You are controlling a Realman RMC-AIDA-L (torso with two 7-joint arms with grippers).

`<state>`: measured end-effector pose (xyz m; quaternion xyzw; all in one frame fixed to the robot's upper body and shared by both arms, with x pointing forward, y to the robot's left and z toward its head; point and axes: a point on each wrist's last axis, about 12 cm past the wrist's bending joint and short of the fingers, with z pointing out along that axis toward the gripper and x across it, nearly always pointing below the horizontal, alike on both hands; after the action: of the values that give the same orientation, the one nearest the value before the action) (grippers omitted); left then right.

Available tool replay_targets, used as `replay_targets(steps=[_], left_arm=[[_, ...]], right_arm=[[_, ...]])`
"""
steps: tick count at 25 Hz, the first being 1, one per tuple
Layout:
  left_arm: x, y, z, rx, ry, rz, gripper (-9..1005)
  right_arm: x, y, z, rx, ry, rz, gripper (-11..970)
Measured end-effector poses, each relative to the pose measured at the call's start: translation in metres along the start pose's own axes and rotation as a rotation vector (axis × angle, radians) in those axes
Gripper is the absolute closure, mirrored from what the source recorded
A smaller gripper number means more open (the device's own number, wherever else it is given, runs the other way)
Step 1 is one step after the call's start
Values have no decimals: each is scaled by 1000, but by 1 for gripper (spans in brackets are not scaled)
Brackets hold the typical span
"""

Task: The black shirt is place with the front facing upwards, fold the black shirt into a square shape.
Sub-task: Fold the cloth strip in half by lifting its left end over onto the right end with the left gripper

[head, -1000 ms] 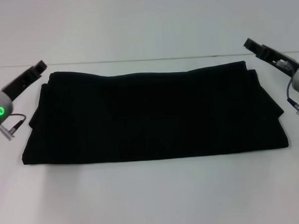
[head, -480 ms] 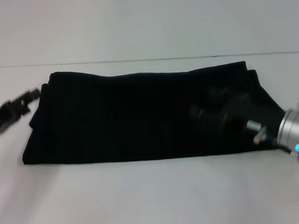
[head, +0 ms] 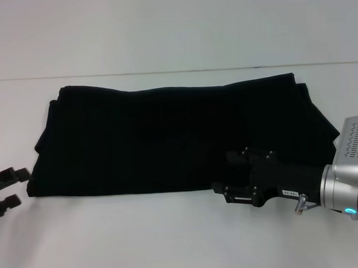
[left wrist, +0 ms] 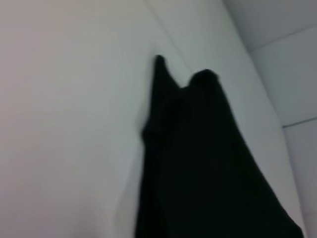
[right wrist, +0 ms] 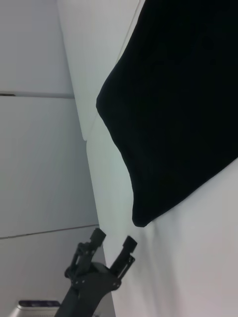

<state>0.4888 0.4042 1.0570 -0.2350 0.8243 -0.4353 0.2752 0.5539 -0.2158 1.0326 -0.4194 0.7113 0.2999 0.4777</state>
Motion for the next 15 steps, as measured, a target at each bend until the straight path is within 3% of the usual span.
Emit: replay_targets(steps=[6,15], left_arm=[[-3,7,2,-62,-14,-108,165],[-4,7,16,-89,15,-134,169]], right_arm=[[0,0,1,6,-4,10,127],[1,1,1,8,-7,25,126]])
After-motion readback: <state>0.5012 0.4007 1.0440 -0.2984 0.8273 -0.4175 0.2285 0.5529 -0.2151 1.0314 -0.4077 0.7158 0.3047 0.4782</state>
